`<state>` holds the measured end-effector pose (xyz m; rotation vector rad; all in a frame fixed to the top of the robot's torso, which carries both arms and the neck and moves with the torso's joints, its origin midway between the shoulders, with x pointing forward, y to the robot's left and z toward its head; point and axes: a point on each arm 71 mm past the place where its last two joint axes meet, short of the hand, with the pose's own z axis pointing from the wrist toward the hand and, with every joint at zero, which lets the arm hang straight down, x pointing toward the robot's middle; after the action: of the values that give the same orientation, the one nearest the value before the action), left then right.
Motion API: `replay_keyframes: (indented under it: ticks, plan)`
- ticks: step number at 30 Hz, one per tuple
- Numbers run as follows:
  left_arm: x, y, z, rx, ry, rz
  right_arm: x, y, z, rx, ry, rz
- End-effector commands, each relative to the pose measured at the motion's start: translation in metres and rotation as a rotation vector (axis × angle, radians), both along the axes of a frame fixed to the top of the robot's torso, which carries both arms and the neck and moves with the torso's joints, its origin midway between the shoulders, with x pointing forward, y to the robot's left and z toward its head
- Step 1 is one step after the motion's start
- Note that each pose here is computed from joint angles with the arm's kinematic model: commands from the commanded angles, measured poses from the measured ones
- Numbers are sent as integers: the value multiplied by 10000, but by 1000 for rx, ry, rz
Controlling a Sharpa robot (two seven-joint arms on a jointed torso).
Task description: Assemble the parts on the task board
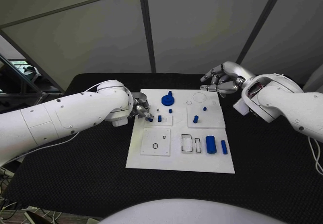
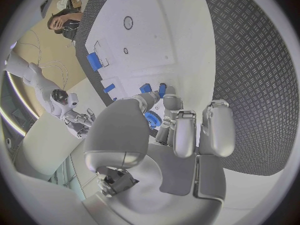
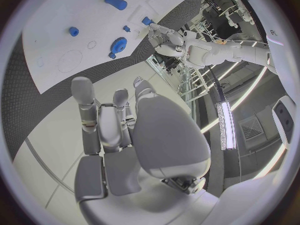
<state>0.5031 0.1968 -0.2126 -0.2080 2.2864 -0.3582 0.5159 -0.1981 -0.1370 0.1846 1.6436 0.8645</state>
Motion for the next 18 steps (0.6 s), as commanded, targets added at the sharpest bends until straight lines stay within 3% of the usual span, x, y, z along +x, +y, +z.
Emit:
replay_keyframes:
  ticks: [1, 18]
  plan:
    - [-16, -15, -35, 38, 37, -25, -1, 12, 12, -2, -4, 11]
    - [-5, -5, -87, 75, 71, -24, -2, 4, 11, -3, -3, 9]
